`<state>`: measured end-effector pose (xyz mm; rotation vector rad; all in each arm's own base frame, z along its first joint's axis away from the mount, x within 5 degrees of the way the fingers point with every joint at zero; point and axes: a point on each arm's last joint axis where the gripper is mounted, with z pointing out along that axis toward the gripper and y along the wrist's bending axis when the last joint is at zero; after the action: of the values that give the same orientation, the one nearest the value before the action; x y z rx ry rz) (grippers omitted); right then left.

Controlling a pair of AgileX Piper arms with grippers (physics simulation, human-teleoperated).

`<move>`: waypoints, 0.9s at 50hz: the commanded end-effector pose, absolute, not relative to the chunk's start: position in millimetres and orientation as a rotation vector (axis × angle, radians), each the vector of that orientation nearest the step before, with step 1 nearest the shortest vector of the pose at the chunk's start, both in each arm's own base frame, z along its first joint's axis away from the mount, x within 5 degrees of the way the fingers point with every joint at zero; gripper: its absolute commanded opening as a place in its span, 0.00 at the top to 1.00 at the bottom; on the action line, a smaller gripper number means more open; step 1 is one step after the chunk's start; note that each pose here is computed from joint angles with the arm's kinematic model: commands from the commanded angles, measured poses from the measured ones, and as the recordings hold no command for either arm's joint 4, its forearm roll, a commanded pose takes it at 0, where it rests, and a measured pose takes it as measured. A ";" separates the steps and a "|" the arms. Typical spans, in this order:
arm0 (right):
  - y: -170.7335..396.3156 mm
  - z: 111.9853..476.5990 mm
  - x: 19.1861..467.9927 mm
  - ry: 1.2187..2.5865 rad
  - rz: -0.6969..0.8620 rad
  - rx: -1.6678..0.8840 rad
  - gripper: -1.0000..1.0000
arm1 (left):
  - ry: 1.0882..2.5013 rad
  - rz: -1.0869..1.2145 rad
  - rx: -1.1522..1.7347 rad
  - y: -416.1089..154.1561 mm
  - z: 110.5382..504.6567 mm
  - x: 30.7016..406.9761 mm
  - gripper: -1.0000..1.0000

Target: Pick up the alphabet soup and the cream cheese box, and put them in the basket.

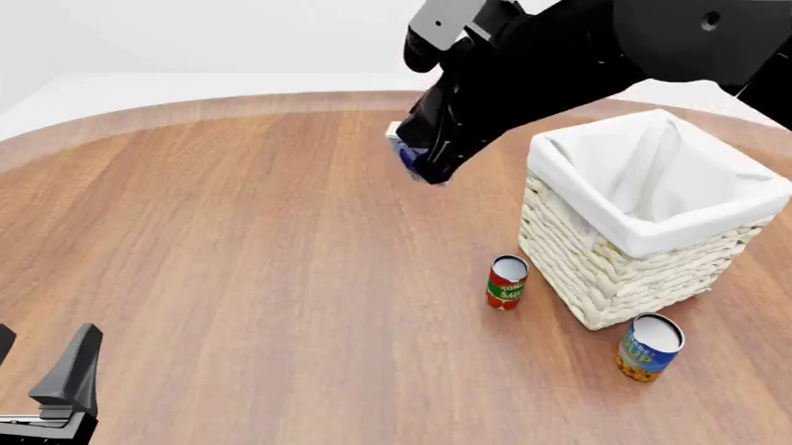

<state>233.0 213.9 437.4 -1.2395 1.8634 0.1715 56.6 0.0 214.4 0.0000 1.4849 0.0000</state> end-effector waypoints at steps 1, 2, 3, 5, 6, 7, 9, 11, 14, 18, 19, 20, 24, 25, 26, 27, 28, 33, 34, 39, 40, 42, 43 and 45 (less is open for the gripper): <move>201.8 457.3 226.6 1.850 0.183 -1.174 1.00 | 1.485 0.000 0.000 0.0 214.4 56.6 0.00; 201.2 458.9 225.9 1.849 0.185 -1.170 1.00 | 1.485 0.000 0.000 0.0 214.4 56.6 0.00; 201.2 458.9 225.9 1.849 0.185 -1.170 1.00 | 1.485 0.000 0.000 0.0 214.4 56.6 0.00; 199.1 462.5 223.6 1.848 0.189 -1.162 1.00 | 1.485 0.000 0.000 0.0 214.4 56.6 0.00; 198.4 462.4 222.9 1.848 0.189 -1.161 1.00 | 1.485 0.000 0.000 0.0 214.4 56.6 0.00; 197.2 463.4 222.2 1.849 0.190 -1.157 1.00 | 1.485 0.000 0.000 0.0 214.4 56.6 0.00; 196.4 464.5 221.5 1.849 0.190 -1.155 1.00 | 1.485 0.000 0.000 0.0 214.4 56.6 0.00; 194.1 471.8 217.5 1.853 0.207 -1.131 1.00 | 1.485 0.000 0.000 0.0 214.4 56.6 0.00; 191.9 483.9 209.1 1.861 0.245 -1.094 1.00 | 1.485 0.000 0.000 0.0 214.4 56.6 0.00; 187.4 493.0 205.3 1.855 0.252 -1.074 1.00 | 1.485 0.000 0.000 0.0 214.4 56.6 0.00; 186.4 495.0 204.4 1.854 0.252 -1.073 1.00 | 1.485 0.000 0.000 0.0 214.4 56.6 0.00; 184.9 496.6 203.0 1.852 0.252 -1.072 1.00 | 1.485 0.000 0.000 0.0 214.4 56.6 0.00; 181.3 499.2 200.3 1.851 0.252 -1.064 1.00 | 1.485 0.000 0.000 0.0 214.4 56.6 0.00; 181.3 499.2 200.3 1.851 0.252 -1.064 1.00 | 1.485 0.000 0.000 0.0 214.4 56.6 0.00; 180.3 499.5 199.9 1.851 0.251 -1.063 1.00 | 1.485 0.000 0.000 0.0 214.4 56.6 0.00; 179.4 500.6 199.2 1.851 0.251 -1.061 1.00 | 1.485 0.000 0.000 0.0 214.4 56.6 0.00; 178.5 501.0 198.7 1.851 0.251 -1.060 1.00 | 1.485 0.000 0.000 0.0 214.4 56.6 0.00; 171.7 509.9 194.6 1.848 0.250 -1.042 1.00 | 1.485 0.000 0.000 0.0 214.4 56.6 0.00; 170.0 511.6 193.4 1.846 0.249 -1.039 1.00 | 1.485 0.000 0.000 0.0 214.4 56.6 0.00; 164.1 515.9 191.1 1.852 0.245 -1.023 1.00 | 1.485 0.000 0.000 0.0 214.4 56.6 0.00; 164.1 515.9 191.1 1.852 0.245 -1.023 1.00 | 1.485 0.000 0.000 0.0 214.4 56.6 0.00; 160.4 520.4 194.3 1.860 0.244 -0.987 1.00 | 1.485 0.000 0.000 0.0 214.4 56.6 0.00; 158.9 522.9 191.6 1.861 0.252 -0.978 1.00 | 1.485 0.000 0.000 0.0 214.4 56.6 0.00; 156.2 525.9 190.6 1.860 0.250 -0.968 1.00 | 1.485 0.000 0.000 0.0 214.4 56.6 0.00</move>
<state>196.9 169.7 509.4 -1.0369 1.8607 0.2419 56.6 0.0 214.4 0.0000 1.4849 0.0000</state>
